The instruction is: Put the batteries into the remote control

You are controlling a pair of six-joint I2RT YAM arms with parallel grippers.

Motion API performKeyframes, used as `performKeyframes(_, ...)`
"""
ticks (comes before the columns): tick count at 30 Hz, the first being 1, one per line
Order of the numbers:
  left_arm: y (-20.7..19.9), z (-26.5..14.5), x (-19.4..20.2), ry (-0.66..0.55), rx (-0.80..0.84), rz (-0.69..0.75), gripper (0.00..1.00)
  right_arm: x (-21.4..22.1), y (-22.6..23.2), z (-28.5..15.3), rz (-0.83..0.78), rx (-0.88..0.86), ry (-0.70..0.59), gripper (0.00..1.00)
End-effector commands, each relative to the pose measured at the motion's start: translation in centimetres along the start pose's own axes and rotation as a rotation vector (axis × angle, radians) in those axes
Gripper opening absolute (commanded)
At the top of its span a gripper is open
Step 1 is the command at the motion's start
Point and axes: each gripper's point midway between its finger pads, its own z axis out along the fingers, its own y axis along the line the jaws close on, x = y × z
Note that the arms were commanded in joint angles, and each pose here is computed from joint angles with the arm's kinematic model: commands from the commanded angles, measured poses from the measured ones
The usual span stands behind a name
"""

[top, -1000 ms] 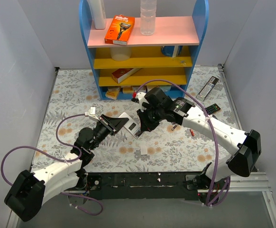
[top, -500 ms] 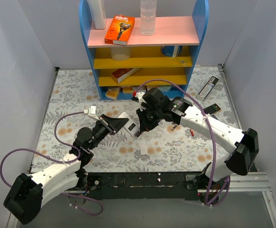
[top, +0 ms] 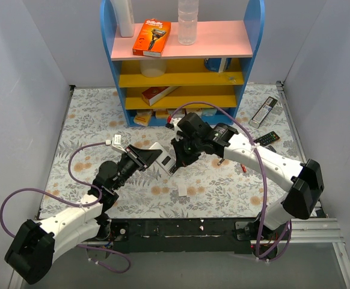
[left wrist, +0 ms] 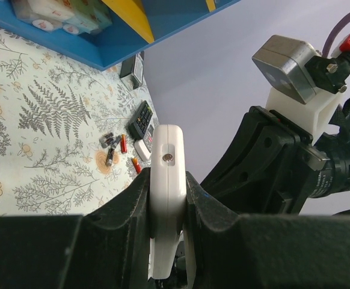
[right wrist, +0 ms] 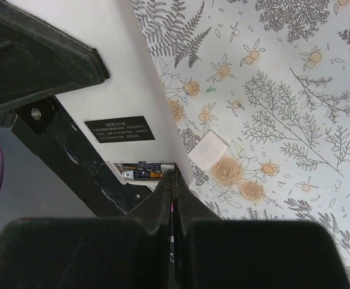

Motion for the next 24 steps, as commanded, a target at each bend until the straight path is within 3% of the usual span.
performKeyframes(1,-10.3,-1.0,-3.1,-0.070,0.346,-0.074,0.00,1.4,-1.9,2.6,0.034,0.130,0.030,0.01)
performKeyframes(7,-10.7,-1.0,-3.4,-0.080,0.359,-0.079,0.00,1.3,-2.9,3.0,0.032,0.242,-0.001,0.01)
performKeyframes(15,-10.1,-0.8,-3.1,-0.070,0.335,-0.079,0.00,-0.7,-1.4,2.7,-0.006,0.204,-0.109,0.01)
performKeyframes(24,-1.2,-0.8,-2.3,-0.120,0.039,0.003,0.00,-3.8,1.6,-1.4,-0.063,0.071,-0.261,0.04)
